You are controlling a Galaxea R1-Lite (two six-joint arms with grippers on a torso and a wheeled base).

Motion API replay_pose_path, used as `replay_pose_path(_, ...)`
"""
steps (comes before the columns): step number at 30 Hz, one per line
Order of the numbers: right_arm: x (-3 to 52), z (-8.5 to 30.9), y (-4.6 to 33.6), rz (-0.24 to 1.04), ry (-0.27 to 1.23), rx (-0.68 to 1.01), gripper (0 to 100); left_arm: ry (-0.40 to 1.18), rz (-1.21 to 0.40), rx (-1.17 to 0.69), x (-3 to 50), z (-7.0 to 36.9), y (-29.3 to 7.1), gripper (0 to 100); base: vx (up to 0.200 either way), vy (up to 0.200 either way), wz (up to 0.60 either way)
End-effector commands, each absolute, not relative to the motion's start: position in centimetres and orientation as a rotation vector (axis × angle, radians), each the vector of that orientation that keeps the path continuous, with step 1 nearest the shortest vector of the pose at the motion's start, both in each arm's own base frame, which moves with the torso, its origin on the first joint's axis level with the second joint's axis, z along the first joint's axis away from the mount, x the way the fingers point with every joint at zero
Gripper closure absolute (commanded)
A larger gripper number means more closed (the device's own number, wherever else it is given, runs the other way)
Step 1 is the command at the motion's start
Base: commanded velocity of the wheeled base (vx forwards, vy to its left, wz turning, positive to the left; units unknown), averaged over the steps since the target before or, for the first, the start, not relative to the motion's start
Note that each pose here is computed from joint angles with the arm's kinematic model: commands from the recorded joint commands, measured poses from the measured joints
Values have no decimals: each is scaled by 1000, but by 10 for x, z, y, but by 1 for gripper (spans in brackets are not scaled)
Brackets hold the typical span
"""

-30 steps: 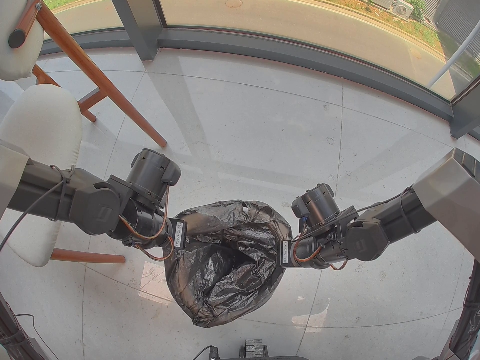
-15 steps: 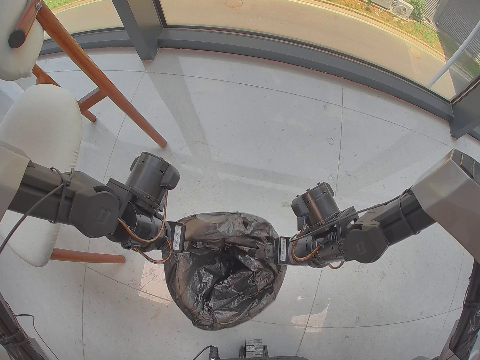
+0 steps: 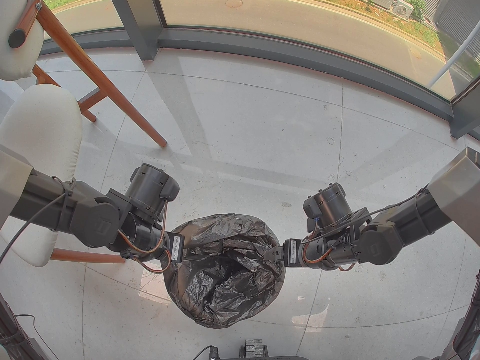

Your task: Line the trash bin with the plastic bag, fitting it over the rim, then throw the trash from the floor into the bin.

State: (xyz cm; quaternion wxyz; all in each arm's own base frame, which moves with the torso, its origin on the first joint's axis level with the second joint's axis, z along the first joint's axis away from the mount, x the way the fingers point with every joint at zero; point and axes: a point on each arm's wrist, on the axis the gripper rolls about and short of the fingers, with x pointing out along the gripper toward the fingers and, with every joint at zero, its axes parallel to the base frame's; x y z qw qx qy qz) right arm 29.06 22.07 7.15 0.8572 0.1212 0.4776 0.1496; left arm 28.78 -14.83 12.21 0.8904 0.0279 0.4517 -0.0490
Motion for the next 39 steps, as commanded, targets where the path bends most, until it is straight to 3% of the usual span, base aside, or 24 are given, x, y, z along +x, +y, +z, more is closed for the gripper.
replay_pose_path(1,289,84,217,320,974,270,0,917,-110,67,291,122,-148,0,0,0,0)
replay_pose_path(12,285,91,205,309,964,279,0,932,-69,79,296,118,-129,0,0,0,0)
replay_pose_path(17,281,100,191,292,946,291,0,865,-106,47,300,131,-133,0,0,0,0)
replay_pose_path(22,262,133,149,276,862,313,0,649,-347,-59,267,190,-146,0,0,0,0)
replay_pose_path(28,262,133,125,207,859,350,0,566,-383,-158,261,188,-134,0,0,0,0)
replay_pose_path(39,265,129,126,200,869,345,0,506,-433,-190,255,196,-130,0,-200,0,0)
